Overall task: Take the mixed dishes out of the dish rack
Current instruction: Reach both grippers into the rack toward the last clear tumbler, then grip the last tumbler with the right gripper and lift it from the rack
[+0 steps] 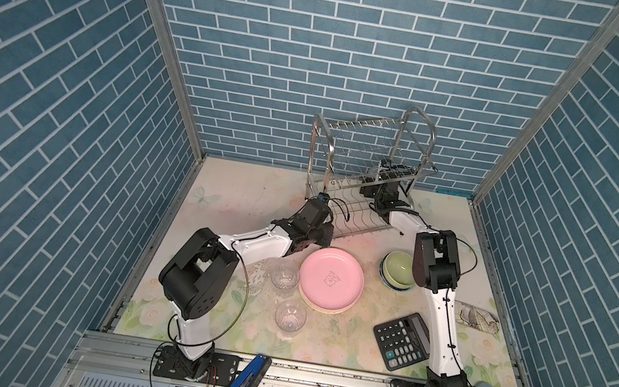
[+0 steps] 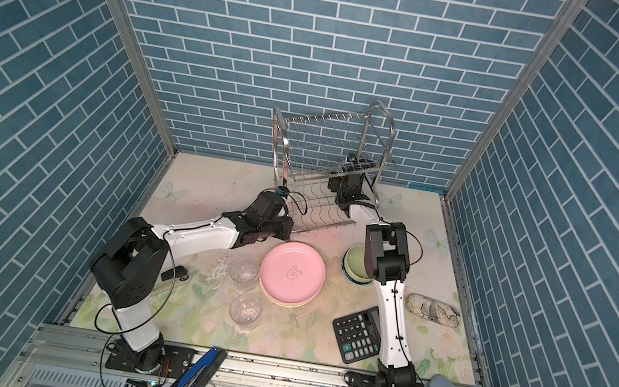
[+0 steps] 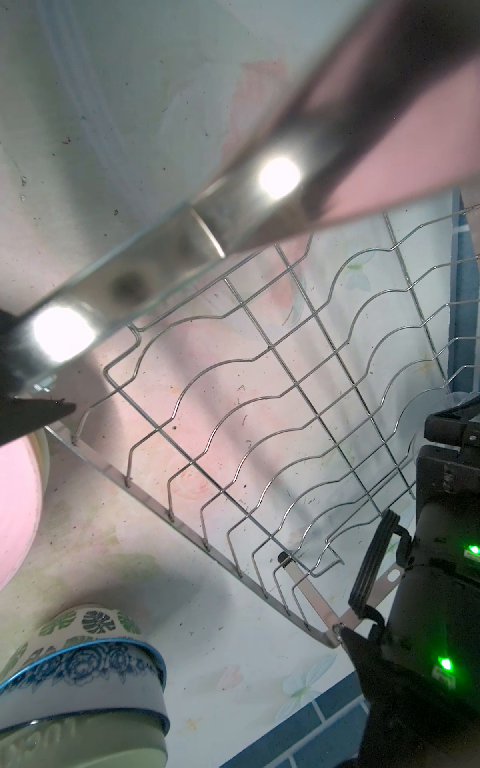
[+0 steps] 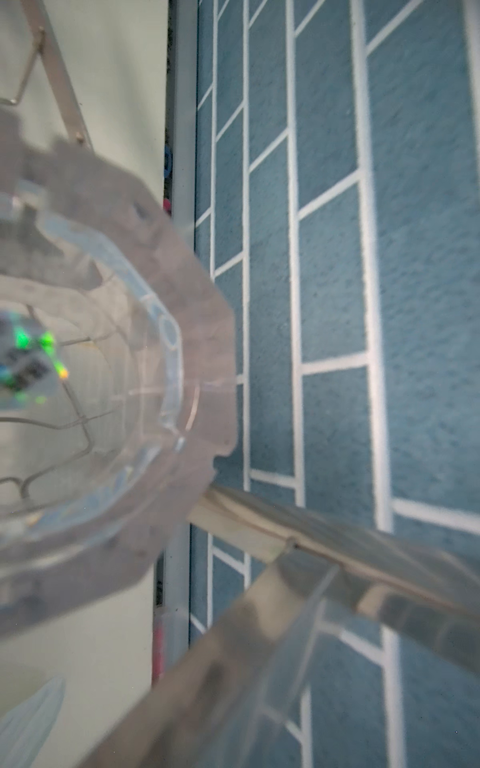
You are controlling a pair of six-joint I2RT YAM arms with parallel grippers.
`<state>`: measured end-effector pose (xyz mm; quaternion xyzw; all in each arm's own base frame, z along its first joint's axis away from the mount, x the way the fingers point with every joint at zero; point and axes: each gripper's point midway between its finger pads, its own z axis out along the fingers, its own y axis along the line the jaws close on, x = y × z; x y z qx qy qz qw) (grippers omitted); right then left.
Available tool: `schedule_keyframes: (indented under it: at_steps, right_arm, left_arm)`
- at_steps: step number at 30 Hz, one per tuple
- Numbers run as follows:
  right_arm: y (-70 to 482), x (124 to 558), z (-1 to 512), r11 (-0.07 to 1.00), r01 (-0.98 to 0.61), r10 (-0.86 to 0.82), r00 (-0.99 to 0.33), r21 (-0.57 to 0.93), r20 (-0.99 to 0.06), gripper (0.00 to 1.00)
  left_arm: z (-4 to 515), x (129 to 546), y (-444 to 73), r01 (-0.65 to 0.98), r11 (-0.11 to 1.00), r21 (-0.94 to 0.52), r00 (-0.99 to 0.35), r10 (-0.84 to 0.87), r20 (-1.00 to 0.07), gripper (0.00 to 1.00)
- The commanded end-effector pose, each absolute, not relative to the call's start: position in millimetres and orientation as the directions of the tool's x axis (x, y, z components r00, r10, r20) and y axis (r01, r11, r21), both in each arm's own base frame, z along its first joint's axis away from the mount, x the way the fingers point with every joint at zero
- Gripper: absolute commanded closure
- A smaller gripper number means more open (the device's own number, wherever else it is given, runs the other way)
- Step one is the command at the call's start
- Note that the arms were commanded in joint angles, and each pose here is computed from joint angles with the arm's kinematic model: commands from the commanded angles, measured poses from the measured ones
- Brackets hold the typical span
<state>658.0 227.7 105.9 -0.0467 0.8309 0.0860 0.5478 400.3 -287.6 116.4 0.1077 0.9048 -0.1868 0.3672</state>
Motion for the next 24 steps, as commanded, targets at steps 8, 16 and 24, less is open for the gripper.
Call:
schedule_keyframes:
  at_steps: [8,16,24]
  right_arm:
    - [244,600,168,0.924,-0.288,0.142,-0.358,0.253,-0.923,0.81]
    - [277,555,196,0.841,-0.375,0.238,-0.392,0.390,-0.889,0.83]
    - [315,510,210,0.723,-0.448,0.333,-0.441,0.526,-0.833,0.84]
  left_arm:
    - [68,375,-266,0.362,0.913,-0.186,-0.796,0.200,-0.571,1.00]
    - [77,394,-229,0.267,0.952,-0.151,-0.798,0.130,-0.589,1.00]
    - [79,408,-196,0.190,0.972,-0.140,-0.796,0.069,-0.601,1.00]
